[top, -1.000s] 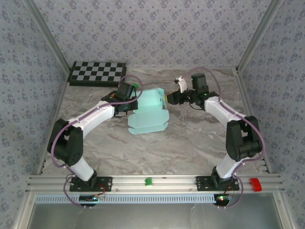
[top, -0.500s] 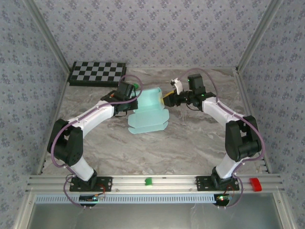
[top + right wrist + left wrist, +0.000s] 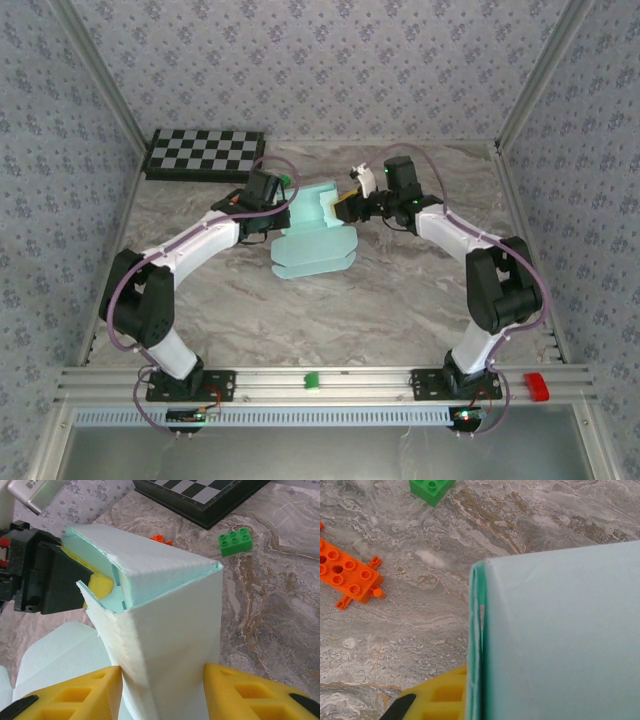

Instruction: Fold the paper box

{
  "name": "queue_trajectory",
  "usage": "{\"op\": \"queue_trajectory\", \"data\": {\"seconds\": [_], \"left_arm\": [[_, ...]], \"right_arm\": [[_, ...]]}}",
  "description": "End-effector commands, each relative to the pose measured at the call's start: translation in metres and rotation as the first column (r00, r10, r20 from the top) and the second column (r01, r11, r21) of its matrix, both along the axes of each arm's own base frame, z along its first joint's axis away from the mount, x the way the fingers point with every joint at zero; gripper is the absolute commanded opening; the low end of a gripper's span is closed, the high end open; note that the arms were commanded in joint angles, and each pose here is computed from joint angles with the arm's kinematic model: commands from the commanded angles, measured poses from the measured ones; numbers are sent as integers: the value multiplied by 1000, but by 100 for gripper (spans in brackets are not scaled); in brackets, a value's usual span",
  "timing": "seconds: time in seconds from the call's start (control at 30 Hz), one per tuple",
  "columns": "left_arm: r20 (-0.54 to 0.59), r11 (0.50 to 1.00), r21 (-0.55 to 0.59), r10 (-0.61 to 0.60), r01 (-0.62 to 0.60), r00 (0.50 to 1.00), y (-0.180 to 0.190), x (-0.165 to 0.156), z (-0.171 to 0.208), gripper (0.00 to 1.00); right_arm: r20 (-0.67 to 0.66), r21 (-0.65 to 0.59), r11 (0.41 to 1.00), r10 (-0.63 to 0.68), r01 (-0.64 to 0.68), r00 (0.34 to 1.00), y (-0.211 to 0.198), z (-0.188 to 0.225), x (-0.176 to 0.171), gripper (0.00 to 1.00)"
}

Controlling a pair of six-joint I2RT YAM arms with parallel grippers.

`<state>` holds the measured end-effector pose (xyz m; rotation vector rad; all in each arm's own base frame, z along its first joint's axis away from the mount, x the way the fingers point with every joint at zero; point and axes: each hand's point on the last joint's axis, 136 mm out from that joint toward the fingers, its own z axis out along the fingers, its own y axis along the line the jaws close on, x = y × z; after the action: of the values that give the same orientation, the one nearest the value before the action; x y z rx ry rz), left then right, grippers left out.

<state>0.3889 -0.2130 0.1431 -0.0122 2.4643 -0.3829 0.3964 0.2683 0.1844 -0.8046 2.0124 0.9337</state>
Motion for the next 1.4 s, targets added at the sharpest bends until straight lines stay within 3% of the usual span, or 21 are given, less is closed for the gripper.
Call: {"op": "queue_trajectory", "data": {"seconds": [0.0, 0.23, 0.97, 1.37], "left_arm": [[61, 999, -45, -25, 28, 998, -6, 3, 27, 0], [61, 999, -40, -8, 10, 998, -3, 3, 26, 0], [60, 999, -53, -4, 7, 998, -5, 5, 26, 0], [55, 999, -52, -3, 6, 999, -5, 4, 25, 0]], "right_arm": [[12, -31, 999, -29, 29, 1000, 2, -4, 7, 45], [5, -103, 995, 5, -5, 1000, 6, -12, 2, 44], [16, -266, 963, -50, 53, 999, 12, -45, 9, 49], [52, -300, 946, -114, 125, 992, 9, -45, 18, 40]]}}
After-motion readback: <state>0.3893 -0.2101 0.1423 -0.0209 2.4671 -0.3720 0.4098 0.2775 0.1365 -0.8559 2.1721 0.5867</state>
